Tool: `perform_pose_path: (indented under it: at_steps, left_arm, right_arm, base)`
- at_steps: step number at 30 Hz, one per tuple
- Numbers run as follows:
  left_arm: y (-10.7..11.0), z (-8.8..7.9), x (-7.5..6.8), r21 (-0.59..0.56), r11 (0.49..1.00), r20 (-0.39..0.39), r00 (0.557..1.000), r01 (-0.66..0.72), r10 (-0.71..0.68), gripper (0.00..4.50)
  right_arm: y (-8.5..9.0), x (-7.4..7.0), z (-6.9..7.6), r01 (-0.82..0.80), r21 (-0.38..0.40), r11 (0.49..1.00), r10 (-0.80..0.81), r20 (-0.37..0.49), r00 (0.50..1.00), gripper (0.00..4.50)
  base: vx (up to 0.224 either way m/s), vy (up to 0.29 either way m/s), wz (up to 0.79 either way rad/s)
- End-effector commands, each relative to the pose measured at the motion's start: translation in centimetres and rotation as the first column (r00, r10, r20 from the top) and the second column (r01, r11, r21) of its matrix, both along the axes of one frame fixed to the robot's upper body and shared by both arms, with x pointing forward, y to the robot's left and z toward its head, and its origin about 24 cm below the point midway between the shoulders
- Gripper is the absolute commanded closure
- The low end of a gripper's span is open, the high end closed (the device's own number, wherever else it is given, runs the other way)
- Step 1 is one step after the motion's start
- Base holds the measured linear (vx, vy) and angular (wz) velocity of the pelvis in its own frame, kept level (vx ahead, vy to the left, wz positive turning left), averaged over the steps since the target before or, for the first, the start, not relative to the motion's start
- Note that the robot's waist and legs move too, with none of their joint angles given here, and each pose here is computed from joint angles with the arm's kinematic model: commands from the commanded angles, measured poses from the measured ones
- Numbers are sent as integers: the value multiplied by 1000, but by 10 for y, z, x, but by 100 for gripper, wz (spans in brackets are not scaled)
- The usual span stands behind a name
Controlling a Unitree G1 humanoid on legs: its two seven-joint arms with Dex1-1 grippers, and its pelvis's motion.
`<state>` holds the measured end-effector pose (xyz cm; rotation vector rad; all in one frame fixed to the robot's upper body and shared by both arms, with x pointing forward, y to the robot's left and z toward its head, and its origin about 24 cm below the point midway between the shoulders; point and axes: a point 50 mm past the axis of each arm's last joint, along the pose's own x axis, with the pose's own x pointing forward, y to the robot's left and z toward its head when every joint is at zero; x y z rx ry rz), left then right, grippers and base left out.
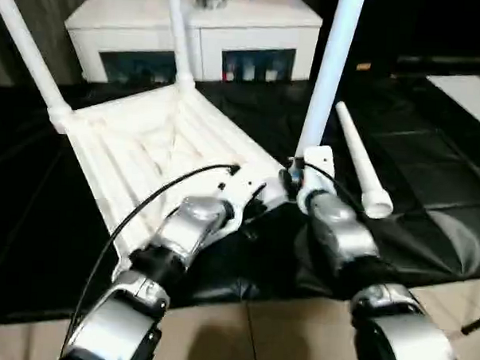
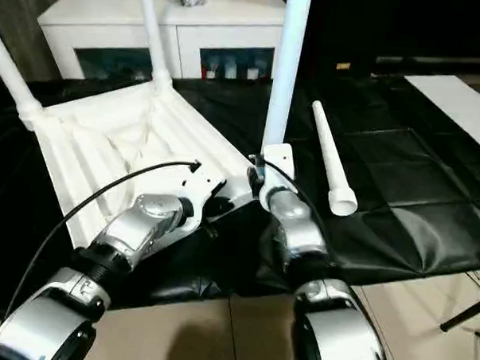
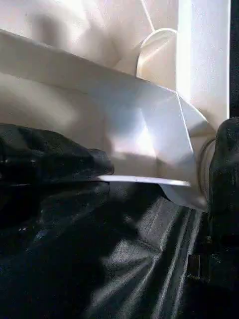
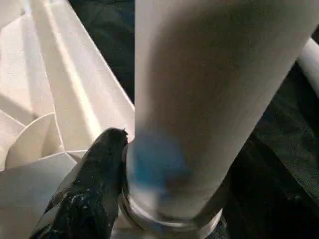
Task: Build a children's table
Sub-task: Rotate leg to tighten
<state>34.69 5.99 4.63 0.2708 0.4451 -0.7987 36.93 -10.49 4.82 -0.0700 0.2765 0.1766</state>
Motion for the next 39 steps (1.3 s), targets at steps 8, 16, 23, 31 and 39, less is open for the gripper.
perform_pose_path:
  at_steps: [8,16,23,31,39]
  left_arm:
    - [40,16,7,9,999,114,993,-32,31,450]
    - [53,19,-15,-50,974,90,972,223,-218,450]
    - [58,22,-39,-87,909,19,912,409,-409,450]
    - [58,23,-44,-97,894,17,899,436,-437,450]
    - [60,24,-44,-91,897,10,901,432,-433,450]
  right_arm:
    - [0,-3,12,-246,48,968,242,82,967,76]
    - [-32,-18,26,-562,-63,825,565,111,817,76]
    - [-43,-41,24,-789,-58,611,791,5,612,76]
    - [-47,-49,13,-850,-87,520,845,-96,526,76]
    - [-47,-46,15,-835,-68,547,831,-78,551,109]
  base:
    - [6,-2,0]
    - [0,0,0]
    - [0,0,0]
    - [0,0,0]
    - [0,0,0]
